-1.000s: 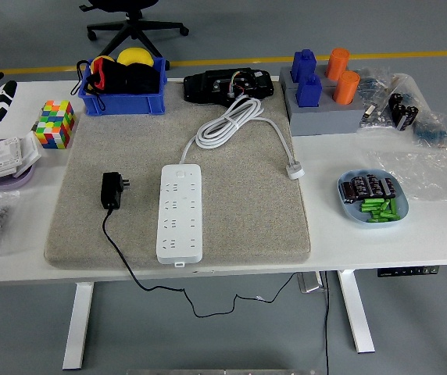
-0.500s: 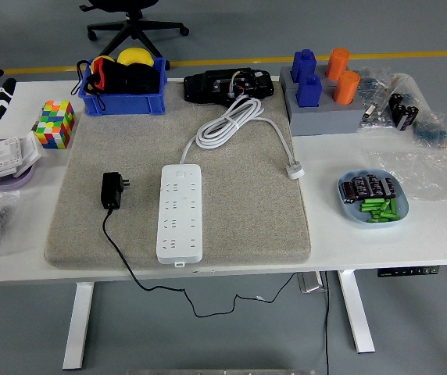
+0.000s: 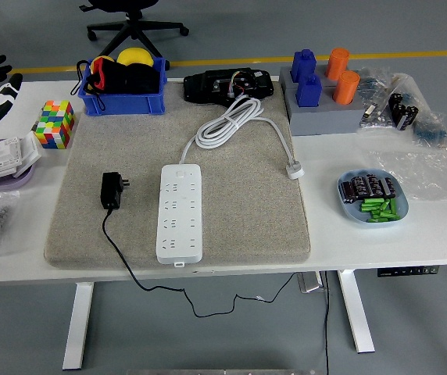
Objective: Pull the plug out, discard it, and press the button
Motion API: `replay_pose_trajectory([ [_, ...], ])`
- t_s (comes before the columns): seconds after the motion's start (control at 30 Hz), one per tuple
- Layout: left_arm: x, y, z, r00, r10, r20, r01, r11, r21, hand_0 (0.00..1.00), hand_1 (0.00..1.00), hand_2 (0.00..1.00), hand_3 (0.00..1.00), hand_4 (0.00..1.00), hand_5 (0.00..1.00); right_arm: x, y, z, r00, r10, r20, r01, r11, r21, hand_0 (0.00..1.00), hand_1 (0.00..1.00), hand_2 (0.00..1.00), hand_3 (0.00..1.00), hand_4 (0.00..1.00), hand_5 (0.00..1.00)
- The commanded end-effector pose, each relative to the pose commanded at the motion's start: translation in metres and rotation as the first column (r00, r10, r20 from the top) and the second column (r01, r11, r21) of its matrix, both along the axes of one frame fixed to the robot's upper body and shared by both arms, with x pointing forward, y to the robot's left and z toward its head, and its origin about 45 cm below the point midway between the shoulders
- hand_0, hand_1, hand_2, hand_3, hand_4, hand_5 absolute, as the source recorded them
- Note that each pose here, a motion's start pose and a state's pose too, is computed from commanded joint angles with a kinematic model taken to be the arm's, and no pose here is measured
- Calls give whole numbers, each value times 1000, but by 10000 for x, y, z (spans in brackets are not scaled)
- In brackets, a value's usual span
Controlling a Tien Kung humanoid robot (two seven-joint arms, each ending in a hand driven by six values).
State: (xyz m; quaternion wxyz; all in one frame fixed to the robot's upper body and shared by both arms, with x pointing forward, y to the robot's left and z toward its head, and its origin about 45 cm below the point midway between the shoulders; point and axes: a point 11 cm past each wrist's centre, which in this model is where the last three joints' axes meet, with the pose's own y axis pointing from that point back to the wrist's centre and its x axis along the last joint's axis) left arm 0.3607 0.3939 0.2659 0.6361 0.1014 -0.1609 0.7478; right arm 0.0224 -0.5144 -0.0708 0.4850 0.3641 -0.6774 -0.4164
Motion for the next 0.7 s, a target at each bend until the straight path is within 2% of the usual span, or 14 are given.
replay_pose_trajectory([
  [0.17,-31,-4,-57,1000,0,-15,0,1000,-5,876,860,821,827,737,559,-64,49,-30,1000,-10,-8,10,1000,15,741,708,691,667,770,643],
  [0.27,-24,2,-43,1000,0,-12,0,1000,-5,876,860,821,827,737,559,-67,64,-38,1000,-10,-8,10,1000,18,741,708,691,667,770,643],
  [0.37,-15,-9,-31,1000,-8,-13,8,1000,-7,873,852,816,827,736,560,-117,82,-52,1000,-10,-20,10,1000,23,741,707,691,667,770,643],
  [0.53,-5,-47,-38,1000,-22,-18,22,1000,1,865,842,814,827,730,562,-82,69,-41,1000,-6,-13,7,1000,20,741,705,690,669,769,644],
  [0.7,-16,-75,-77,998,-37,-40,38,999,8,860,829,806,826,729,562,-112,75,-47,1000,-10,-16,10,1000,19,741,704,688,670,767,644],
])
